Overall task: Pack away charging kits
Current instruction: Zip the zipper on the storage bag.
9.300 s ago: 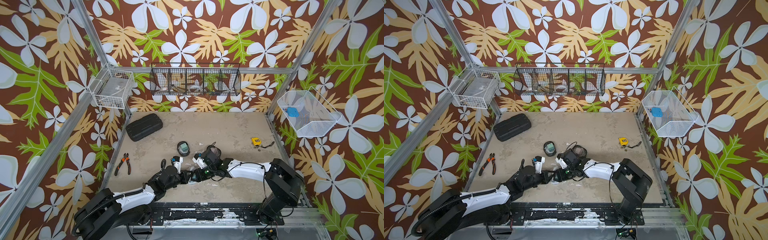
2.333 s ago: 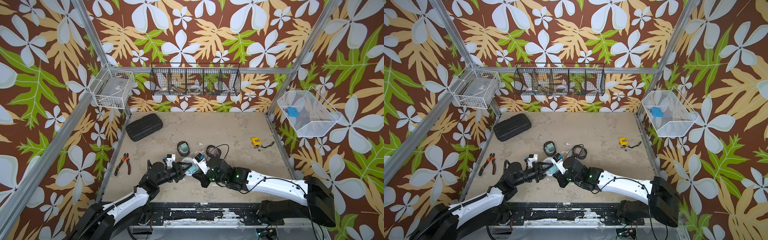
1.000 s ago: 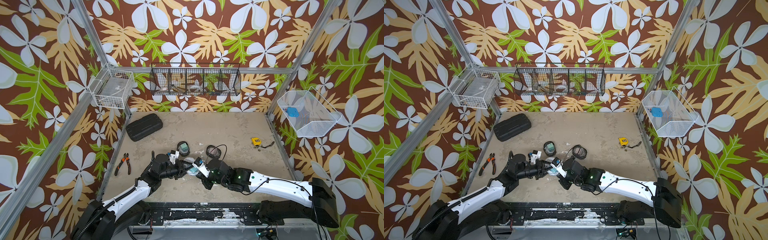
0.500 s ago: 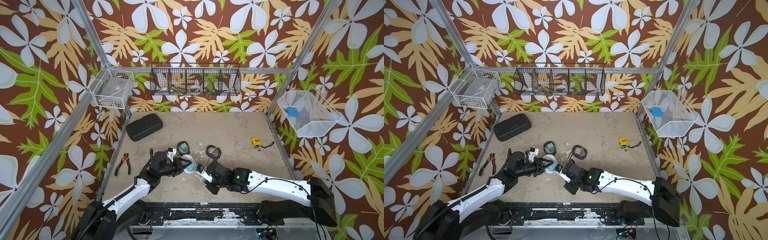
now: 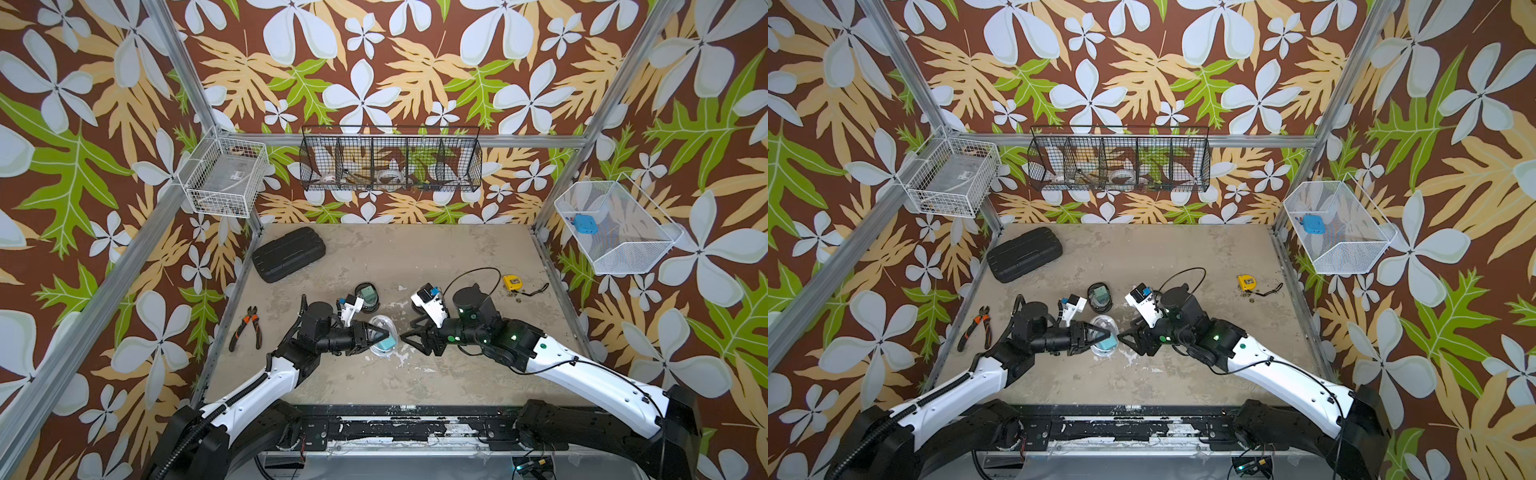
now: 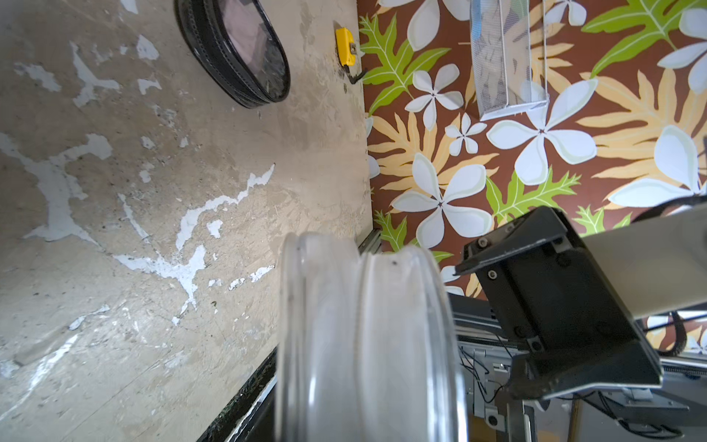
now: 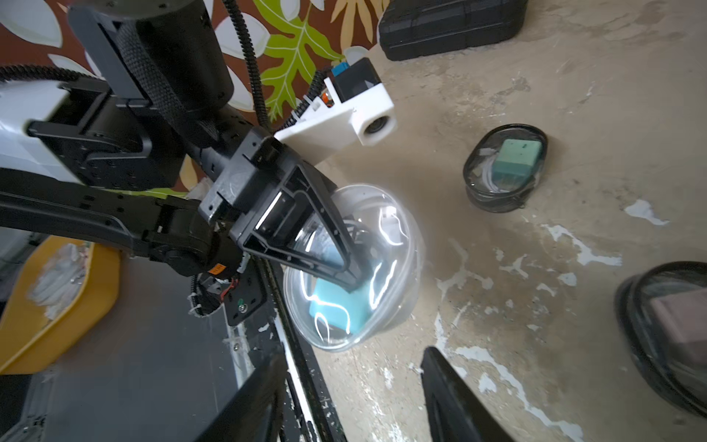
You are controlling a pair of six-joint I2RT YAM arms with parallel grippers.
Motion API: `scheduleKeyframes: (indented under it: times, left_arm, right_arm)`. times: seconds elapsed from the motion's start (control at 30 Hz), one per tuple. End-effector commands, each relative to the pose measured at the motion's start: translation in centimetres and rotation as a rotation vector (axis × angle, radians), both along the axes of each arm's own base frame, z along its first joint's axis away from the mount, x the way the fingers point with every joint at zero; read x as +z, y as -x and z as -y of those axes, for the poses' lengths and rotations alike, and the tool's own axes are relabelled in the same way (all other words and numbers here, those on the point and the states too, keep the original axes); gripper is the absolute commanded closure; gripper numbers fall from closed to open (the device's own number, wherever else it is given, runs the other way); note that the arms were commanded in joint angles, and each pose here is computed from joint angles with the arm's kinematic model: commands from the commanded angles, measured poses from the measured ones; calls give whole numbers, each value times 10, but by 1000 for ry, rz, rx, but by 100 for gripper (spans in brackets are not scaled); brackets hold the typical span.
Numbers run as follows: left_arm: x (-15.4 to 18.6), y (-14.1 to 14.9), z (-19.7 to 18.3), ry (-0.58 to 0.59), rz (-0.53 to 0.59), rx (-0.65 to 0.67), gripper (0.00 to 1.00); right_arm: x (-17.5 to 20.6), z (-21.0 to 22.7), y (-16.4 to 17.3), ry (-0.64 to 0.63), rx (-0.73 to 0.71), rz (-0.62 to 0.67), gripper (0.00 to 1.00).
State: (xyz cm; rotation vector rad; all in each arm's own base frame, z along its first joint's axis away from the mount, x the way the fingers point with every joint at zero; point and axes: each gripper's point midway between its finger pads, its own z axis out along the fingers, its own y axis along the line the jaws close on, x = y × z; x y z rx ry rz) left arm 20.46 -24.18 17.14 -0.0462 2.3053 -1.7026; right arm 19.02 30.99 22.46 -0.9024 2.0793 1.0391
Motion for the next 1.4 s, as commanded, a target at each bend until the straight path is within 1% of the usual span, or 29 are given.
scheduleKeyframes:
  times: [0.0,0.07,0.13,0.37,0.5,0.57,0.67,0.87,0.93,1.07,1.2,1.3,1.37]
  left_arm:
    - [17,7,3,45,92,-56,98]
    - [24,8,2,62,111,-53,98]
    - [26,8,2,67,124,-51,98]
    - [32,11,2,90,143,-63,96]
    - [33,12,2,94,147,-65,95]
    - [33,12,2,102,144,-65,94]
    - [35,14,2,128,139,-64,89]
    - [33,16,2,145,130,-64,80]
    - [35,16,2,152,134,-62,77]
    - [39,17,3,173,138,-69,73]
    - [43,19,3,190,144,-80,64]
    - [43,20,3,193,141,-86,62]
    - [43,21,3,199,139,-86,59]
  right_arm:
    - [-3,-13,9,-53,62,-77,44]
    - [-13,-14,9,-54,64,-105,46]
    - [-17,-13,10,-67,60,-119,51]
    - [-15,-20,21,-180,118,-195,56]
    - [-18,-27,23,-214,141,-240,67]
    - [-18,-29,23,-226,147,-252,68]
    - [-19,-32,22,-230,148,-264,75]
    - [-17,-37,21,-240,165,-271,79]
    - [-19,-40,22,-236,177,-273,81]
    - [-23,-46,23,-228,191,-288,84]
    - [-26,-50,21,-227,188,-300,86]
    - [-24,-52,19,-231,189,-298,86]
    - [-23,-53,20,-232,194,-295,86]
